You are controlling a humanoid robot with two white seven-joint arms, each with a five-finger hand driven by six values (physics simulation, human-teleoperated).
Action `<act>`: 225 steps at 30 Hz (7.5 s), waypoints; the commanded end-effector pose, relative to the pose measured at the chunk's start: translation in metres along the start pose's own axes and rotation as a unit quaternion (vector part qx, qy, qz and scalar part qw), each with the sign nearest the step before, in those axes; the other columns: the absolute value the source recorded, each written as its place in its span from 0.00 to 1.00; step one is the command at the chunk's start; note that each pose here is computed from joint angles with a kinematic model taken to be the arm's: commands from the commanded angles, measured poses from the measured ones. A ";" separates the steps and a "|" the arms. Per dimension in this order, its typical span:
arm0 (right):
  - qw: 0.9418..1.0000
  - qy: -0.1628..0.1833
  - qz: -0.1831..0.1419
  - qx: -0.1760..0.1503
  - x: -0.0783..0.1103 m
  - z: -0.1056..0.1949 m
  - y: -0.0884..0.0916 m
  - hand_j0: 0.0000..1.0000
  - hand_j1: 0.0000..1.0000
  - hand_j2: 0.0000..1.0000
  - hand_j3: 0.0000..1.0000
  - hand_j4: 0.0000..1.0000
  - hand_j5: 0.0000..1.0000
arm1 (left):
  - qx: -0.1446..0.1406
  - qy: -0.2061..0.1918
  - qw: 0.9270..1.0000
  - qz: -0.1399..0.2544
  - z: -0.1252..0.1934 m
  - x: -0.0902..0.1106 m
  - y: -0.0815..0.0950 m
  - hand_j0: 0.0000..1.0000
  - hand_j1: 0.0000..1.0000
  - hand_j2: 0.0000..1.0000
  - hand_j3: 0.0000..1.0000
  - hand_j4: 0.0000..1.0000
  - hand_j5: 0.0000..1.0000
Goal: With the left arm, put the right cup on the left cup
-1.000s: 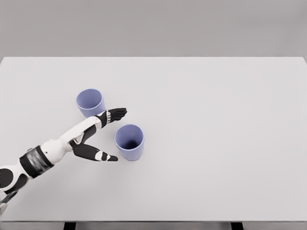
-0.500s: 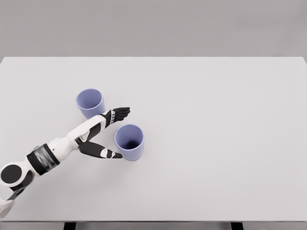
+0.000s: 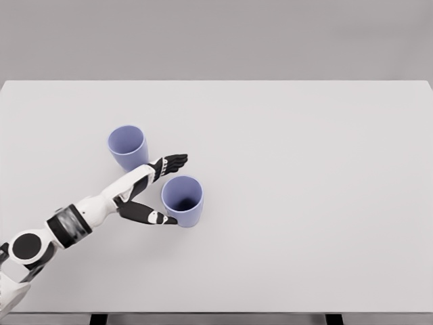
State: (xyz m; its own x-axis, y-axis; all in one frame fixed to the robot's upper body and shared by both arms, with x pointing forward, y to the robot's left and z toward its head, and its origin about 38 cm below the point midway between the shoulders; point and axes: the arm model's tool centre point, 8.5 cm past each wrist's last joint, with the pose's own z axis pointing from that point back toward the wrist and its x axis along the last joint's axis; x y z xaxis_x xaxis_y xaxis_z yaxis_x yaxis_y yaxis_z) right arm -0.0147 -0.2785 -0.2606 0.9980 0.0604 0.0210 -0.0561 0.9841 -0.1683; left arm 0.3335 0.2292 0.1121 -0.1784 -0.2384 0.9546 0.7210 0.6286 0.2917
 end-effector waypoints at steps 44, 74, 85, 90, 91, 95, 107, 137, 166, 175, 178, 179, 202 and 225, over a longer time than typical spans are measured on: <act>1.000 0.000 0.000 0.000 0.000 0.000 0.000 1.00 1.00 1.00 1.00 1.00 1.00 | -0.005 0.000 1.000 0.017 -0.014 -0.013 -0.020 1.00 1.00 1.00 1.00 1.00 1.00; 1.000 0.000 0.000 0.000 0.000 0.000 0.000 1.00 1.00 1.00 1.00 1.00 1.00 | -0.004 -0.011 1.000 0.021 -0.016 -0.006 -0.019 0.73 0.73 0.73 0.73 0.73 0.73; 1.000 0.000 0.000 0.000 0.000 0.000 0.000 1.00 1.00 1.00 1.00 1.00 1.00 | -0.009 -0.026 0.999 0.020 -0.014 0.010 -0.016 0.70 0.70 0.70 0.70 0.70 0.70; 1.000 0.000 0.000 0.000 0.000 0.000 0.000 1.00 1.00 1.00 1.00 1.00 1.00 | -0.007 -0.030 0.999 0.021 -0.008 0.017 -0.009 0.70 0.70 0.70 0.70 0.70 0.70; 1.000 0.000 0.000 0.000 0.000 0.000 0.000 1.00 1.00 1.00 1.00 1.00 1.00 | -0.008 -0.030 0.999 0.019 -0.007 0.018 -0.008 0.70 0.70 0.70 0.70 0.70 0.70; 1.000 0.000 0.000 0.000 0.000 0.000 0.000 1.00 1.00 1.00 1.00 1.00 1.00 | -0.003 -0.036 0.999 0.019 -0.007 0.022 -0.003 0.70 0.70 0.70 0.70 0.70 0.70; 1.000 -0.001 0.000 0.000 0.000 0.000 0.000 1.00 1.00 1.00 1.00 1.00 1.00 | 0.005 -0.042 0.999 0.019 -0.006 0.032 0.015 0.70 0.70 0.70 0.70 0.70 0.70; 1.000 -0.001 0.000 0.000 0.000 0.000 0.000 1.00 1.00 1.00 1.00 1.00 1.00 | 0.022 -0.058 0.998 0.011 0.000 0.055 0.051 0.70 0.70 0.70 0.70 0.70 0.70; 1.000 -0.001 0.000 0.000 0.000 0.000 0.000 1.00 1.00 1.00 1.00 1.00 1.00 | 0.062 -0.077 0.995 -0.009 0.013 0.082 0.092 0.70 0.70 0.70 0.70 0.70 0.70; 1.000 0.000 0.000 0.000 0.000 0.000 0.000 1.00 1.00 1.00 1.00 1.00 1.00 | 0.076 -0.072 0.994 -0.012 0.018 0.087 0.103 0.70 0.70 0.70 0.70 0.70 0.70; 1.000 0.000 0.000 0.000 0.000 0.000 0.000 1.00 1.00 1.00 1.00 1.00 1.00 | 0.080 -0.069 0.994 -0.016 0.021 0.088 0.107 0.70 0.70 0.70 0.70 0.70 0.70; 1.000 0.000 0.000 0.000 0.000 0.000 0.000 1.00 1.00 1.00 1.00 1.00 1.00 | 0.080 -0.067 0.994 -0.018 0.021 0.089 0.108 0.70 0.70 0.70 0.70 0.70 0.70; 1.000 0.000 0.000 0.000 0.000 0.000 0.000 1.00 1.00 1.00 1.00 1.00 1.00 | 0.108 -0.017 0.994 -0.003 0.029 0.076 0.127 0.70 0.70 0.70 0.70 0.70 0.70; 1.000 0.000 0.000 0.000 0.000 0.000 0.000 1.00 1.00 1.00 1.00 1.00 1.00 | 0.127 0.008 0.992 0.012 0.031 0.059 0.137 0.70 0.70 0.70 0.70 0.70 0.70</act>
State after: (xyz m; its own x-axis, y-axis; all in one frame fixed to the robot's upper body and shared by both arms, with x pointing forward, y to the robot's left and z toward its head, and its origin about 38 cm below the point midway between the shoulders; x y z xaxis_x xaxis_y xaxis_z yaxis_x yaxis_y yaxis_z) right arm -0.0147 -0.2785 -0.2606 0.9980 0.0604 0.0210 -0.0560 0.9841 -0.1683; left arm 0.4013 0.3246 0.2122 -0.1632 -0.2341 0.9584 0.5316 0.7975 0.2853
